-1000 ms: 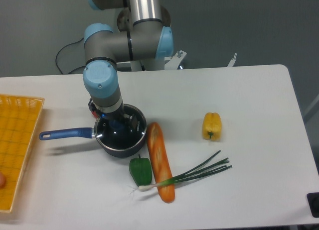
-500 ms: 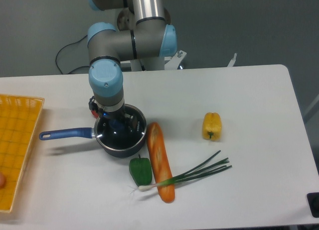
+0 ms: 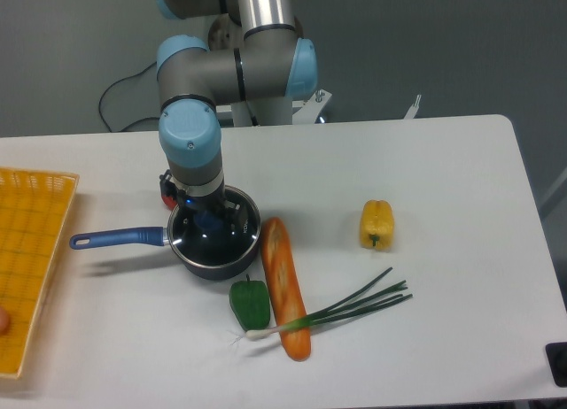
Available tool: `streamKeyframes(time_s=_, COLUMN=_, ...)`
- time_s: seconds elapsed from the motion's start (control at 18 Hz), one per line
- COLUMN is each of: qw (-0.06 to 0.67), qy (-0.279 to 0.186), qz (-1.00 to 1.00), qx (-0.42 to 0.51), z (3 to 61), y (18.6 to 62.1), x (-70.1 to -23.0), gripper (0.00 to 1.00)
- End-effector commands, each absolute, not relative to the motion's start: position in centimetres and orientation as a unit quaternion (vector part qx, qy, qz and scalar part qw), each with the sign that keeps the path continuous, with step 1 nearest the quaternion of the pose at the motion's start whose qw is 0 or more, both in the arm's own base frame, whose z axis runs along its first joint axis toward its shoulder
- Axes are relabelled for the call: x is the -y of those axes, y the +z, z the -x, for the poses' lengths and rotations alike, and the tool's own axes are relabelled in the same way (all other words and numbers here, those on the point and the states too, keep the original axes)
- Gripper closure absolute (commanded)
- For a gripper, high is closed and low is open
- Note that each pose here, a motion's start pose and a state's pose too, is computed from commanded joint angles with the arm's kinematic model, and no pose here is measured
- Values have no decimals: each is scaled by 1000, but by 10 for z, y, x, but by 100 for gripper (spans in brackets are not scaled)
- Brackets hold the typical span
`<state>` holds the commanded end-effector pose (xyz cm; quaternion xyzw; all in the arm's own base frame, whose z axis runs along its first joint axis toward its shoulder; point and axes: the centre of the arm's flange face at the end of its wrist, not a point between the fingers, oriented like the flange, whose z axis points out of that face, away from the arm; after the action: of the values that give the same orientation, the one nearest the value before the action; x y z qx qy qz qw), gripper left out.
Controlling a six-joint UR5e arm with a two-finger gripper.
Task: Open the lid
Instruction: 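Close the gripper on the blue knob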
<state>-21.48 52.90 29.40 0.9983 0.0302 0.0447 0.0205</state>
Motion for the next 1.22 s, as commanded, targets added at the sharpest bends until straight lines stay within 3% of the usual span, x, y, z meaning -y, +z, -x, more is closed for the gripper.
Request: streamKeyframes(time_s=1.22, qw=32, qy=38, qz=-998, qx=-30, z=211, y=289, x=-528, gripper=0)
